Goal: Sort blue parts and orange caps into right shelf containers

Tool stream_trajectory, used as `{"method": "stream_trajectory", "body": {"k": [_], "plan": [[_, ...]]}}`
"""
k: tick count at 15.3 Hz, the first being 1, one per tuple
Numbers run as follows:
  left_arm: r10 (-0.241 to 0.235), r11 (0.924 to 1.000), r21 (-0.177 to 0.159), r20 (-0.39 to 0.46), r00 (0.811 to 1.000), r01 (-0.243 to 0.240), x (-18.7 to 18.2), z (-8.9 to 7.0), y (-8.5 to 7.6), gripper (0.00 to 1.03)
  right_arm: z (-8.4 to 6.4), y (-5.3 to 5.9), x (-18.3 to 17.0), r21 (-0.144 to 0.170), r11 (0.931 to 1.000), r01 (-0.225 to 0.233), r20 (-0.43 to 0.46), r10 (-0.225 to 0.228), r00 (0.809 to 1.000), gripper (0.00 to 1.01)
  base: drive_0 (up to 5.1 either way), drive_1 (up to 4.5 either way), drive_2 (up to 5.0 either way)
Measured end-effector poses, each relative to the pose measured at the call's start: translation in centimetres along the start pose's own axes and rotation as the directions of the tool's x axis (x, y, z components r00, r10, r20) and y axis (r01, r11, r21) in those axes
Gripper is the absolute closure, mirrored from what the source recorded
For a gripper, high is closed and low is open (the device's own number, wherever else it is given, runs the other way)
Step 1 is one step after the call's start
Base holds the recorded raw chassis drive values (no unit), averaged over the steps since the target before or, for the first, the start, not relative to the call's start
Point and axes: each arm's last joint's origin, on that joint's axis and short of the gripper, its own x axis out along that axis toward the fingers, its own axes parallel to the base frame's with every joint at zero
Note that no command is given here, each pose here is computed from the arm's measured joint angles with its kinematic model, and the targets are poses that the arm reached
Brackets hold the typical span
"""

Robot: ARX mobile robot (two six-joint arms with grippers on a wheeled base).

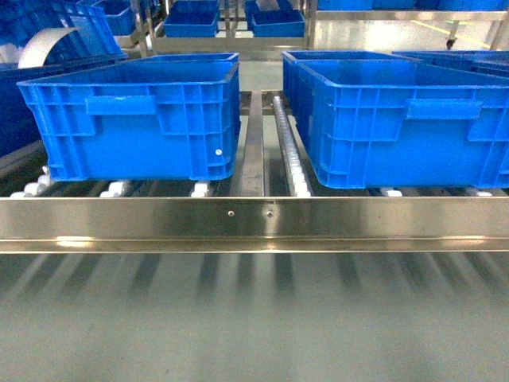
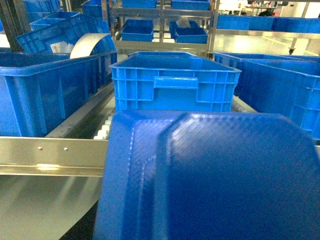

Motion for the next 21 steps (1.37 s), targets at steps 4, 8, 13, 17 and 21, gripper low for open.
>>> {"method": "stream_trajectory", "body": {"k": [4,8,13,17,21], "plan": [[0.000,1.0000,0.000,0.001,1.000,0.000,0.00,0.01,0.00,0.61,0.01,0.00,0.00,0.000,1.0000,0.000,0.001,0.000,1.000,0.57,0.0,0.00,0.0],[0.000,1.0000,0.000,0.001,1.000,0.000,0.00,0.01,0.00,0.61,0.01,0.00,0.00,0.000,1.0000,0.000,0.001,0.000,1.000,0.57,0.0,0.00,0.0],[0.000,1.0000,0.000,0.001,1.000,0.000,0.00,0.01,0.00,0.61,0.01,0.00,0.00,0.000,1.0000,0.000,0.001,0.000,1.000,0.57,0.0,1.76,-1.7],[0.000,1.0000,0.000,0.002,1.000,0.000,0.00,0.02,0.00,0.61,0.04,0.00,0.00,0.000,1.0000,0.000,0.004,0.000,1.000,0.57,0.1,4.39,-4.2],[0.000,1.0000,0.000,0.003,1.000,0.000,0.00,0.03,0.00,0.61,0.03,0.00,0.00,0.000,1.0000,0.000,0.003,0.000,1.000,0.57,0.1,4.39,-4.2]]}}
